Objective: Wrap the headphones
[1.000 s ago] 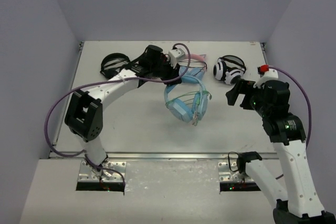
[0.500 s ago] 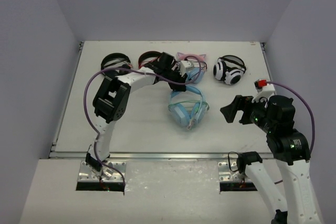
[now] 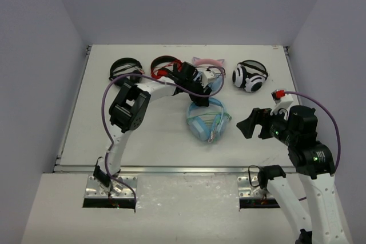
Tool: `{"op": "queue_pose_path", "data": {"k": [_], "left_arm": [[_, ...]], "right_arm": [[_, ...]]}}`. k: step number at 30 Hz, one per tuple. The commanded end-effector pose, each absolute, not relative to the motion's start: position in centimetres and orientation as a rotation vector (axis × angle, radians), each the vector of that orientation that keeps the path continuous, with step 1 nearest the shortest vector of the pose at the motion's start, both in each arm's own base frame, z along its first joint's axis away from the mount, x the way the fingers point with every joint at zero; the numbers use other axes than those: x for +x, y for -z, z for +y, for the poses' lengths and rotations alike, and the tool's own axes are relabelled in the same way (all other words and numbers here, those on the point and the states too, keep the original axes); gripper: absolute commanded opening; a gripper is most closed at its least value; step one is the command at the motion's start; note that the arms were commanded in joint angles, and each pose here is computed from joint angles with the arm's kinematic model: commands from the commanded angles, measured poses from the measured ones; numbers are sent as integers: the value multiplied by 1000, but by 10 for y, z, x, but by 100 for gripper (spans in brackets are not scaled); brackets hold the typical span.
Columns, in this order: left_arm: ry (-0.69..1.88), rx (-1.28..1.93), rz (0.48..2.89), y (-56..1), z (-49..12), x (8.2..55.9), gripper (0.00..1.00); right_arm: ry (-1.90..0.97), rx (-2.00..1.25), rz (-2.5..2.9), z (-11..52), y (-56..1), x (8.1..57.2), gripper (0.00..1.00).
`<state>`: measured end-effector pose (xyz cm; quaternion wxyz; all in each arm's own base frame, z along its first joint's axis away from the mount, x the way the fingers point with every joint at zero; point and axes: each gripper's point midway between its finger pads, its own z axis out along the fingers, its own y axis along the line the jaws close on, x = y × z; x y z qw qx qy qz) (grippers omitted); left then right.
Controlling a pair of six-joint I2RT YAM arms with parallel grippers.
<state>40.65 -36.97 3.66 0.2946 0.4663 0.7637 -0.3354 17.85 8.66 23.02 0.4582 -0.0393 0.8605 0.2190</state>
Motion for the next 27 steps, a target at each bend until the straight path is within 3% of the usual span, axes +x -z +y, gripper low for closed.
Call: {"op": "queue_pose_path", "data": {"k": [1, 8, 13, 15, 16, 17, 21, 24, 27], "left_arm": [[870, 1190, 1891, -90, -383, 419, 57], [835, 1036, 1751, -183, -377, 415, 65], [697, 828, 1830, -200, -352, 428, 70], [558, 534, 1841, -233, -321, 447, 79], [501, 427, 1880, -230, -302, 447, 100], [443, 296, 1854, -256, -280, 443, 100], [68, -312, 1879, -272, -158, 413, 100], [-110, -531, 1900, -270, -85, 368, 100], [-193, -550, 1934, -266, -48, 318, 100]], "right_arm": [[-562, -140, 2079, 91, -238, 182, 99], [-566, -141, 2075, 92, -238, 183, 99], [-533, -124, 2077, 87, -236, 185, 99], [-499, -109, 2074, 82, -237, 187, 99], [-454, -88, 2072, 75, -236, 189, 99], [-425, -69, 2067, 71, -236, 190, 99], [-268, 36, 2065, 44, -235, 190, 99], [-166, 76, 2058, 27, -241, 186, 99], [-98, 106, 2039, 15, -248, 183, 99]]}}
